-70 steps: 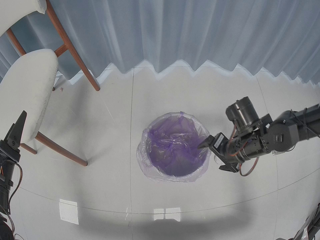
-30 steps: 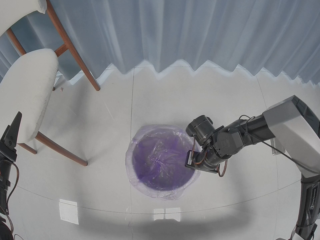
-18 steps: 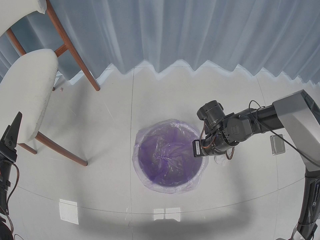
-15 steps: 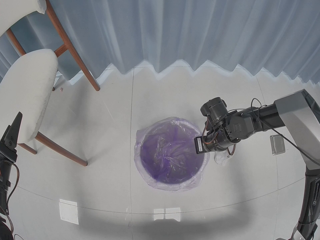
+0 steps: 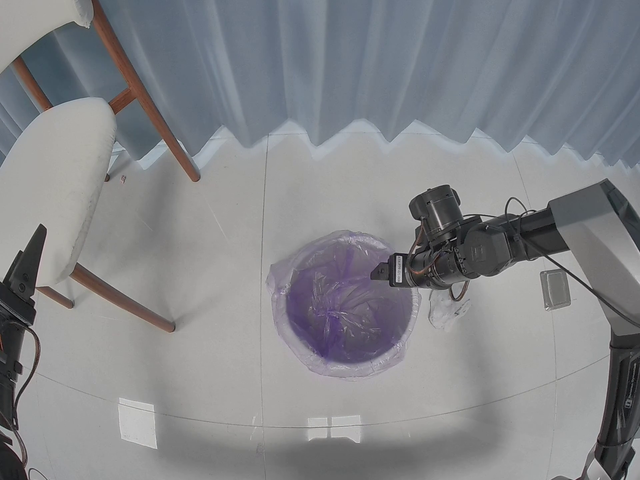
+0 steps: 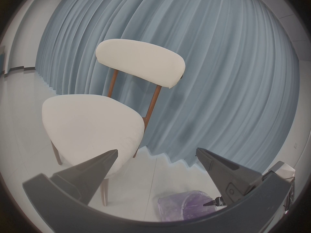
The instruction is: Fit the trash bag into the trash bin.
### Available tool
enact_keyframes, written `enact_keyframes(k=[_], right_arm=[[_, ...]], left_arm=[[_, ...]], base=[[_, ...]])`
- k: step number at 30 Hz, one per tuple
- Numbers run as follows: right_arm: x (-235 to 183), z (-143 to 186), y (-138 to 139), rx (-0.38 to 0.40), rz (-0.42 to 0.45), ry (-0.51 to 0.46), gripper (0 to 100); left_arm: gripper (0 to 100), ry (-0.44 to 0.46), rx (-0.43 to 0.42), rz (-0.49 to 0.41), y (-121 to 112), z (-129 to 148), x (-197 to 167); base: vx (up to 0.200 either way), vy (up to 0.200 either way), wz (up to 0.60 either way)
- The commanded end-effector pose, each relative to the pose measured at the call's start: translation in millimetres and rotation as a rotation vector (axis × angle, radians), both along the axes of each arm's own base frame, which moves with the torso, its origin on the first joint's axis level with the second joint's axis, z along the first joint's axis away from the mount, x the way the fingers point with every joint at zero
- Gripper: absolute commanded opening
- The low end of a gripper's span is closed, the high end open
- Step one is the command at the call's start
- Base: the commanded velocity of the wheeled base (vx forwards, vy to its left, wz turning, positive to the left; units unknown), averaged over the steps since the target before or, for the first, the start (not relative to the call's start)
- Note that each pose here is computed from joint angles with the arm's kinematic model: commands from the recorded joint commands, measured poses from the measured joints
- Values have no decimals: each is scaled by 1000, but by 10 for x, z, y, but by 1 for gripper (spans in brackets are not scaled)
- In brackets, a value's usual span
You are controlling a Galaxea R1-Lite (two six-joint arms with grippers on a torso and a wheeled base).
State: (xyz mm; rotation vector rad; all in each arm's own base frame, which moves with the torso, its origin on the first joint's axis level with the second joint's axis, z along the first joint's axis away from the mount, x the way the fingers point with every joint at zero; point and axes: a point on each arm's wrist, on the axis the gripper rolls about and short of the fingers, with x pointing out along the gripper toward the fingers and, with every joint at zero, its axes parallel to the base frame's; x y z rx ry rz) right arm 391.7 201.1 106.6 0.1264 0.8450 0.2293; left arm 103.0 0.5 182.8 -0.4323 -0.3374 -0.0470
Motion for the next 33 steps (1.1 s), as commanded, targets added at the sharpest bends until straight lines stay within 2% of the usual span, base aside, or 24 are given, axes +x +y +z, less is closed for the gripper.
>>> enact_keyframes(k=[1,2,3,4,7,11,13,14,15,16,19,21,23,24,25,27,28,29,31,33], right_arm=[[-124,351,-59,107,-24,-35,100],[-228,527,-87,170,-46,-42,100],[-250,560,-92,181,-51,-44,100],[-414,766,-147,243,-73,-52,100],[-819,1044,-319,297,-86,-66,100],[-1484,1207,-718,301,-97,-91,100],[-1840,1252,-947,309,-117,-121,100],[-1889,1263,-980,312,-121,-128,100],[-2120,1271,-1147,316,-151,-161,100],[-2242,1253,-1247,314,-174,-177,100],[-2531,1207,-1511,322,-250,-228,100],[-2600,1204,-1566,324,-266,-246,100],[-2769,1297,-1699,331,-302,-335,100],[-2806,1327,-1731,331,-314,-360,100],[-2806,1327,-1731,331,-314,-360,100],[-2893,1386,-1836,308,-363,-426,100],[-2893,1386,-1836,308,-363,-426,100],[-2973,1418,-1883,311,-391,-466,100],[-3068,1457,-1899,324,-389,-503,100],[-3166,1493,-1906,331,-370,-542,100]], left_arm=[[100,32,0,-14,-14,-59,11],[100,44,2,-23,-21,-72,35],[100,47,2,-24,-23,-75,40],[100,61,3,-70,-56,-90,63],[100,108,-12,-172,-146,-142,130],[100,215,-28,-255,-244,-258,240],[100,309,-21,-303,-291,-364,307],[100,325,-22,-311,-297,-381,319],[100,396,-28,-360,-326,-458,388],[100,431,-33,-390,-345,-490,444],[100,503,-76,-453,-391,-549,683],[100,511,-97,-466,-409,-554,764],[100,560,-150,-486,-459,-624,1025],[0,568,-165,-494,-475,-637,1102],[0,568,-165,-494,-475,-637,1102],[0,592,-264,-507,-499,-680,1381],[0,592,-264,-507,-499,-680,1381],[0,596,-350,-516,-513,-697,1579],[0,613,-431,-527,-502,-778,1777],[0,601,-473,-549,-471,-841,1949]], base=[[0,0,0],[0,0,0],[0,0,0],[0,0,0],[0,0,0],[0,0,0],[0,0,0],[0,0,0],[0,0,0],[0,0,0],[0,0,0],[0,0,0],[0,0,0],[0,0,0],[0,0,0],[0,0,0],[0,0,0],[0,0,0],[0,0,0],[0,0,0]])
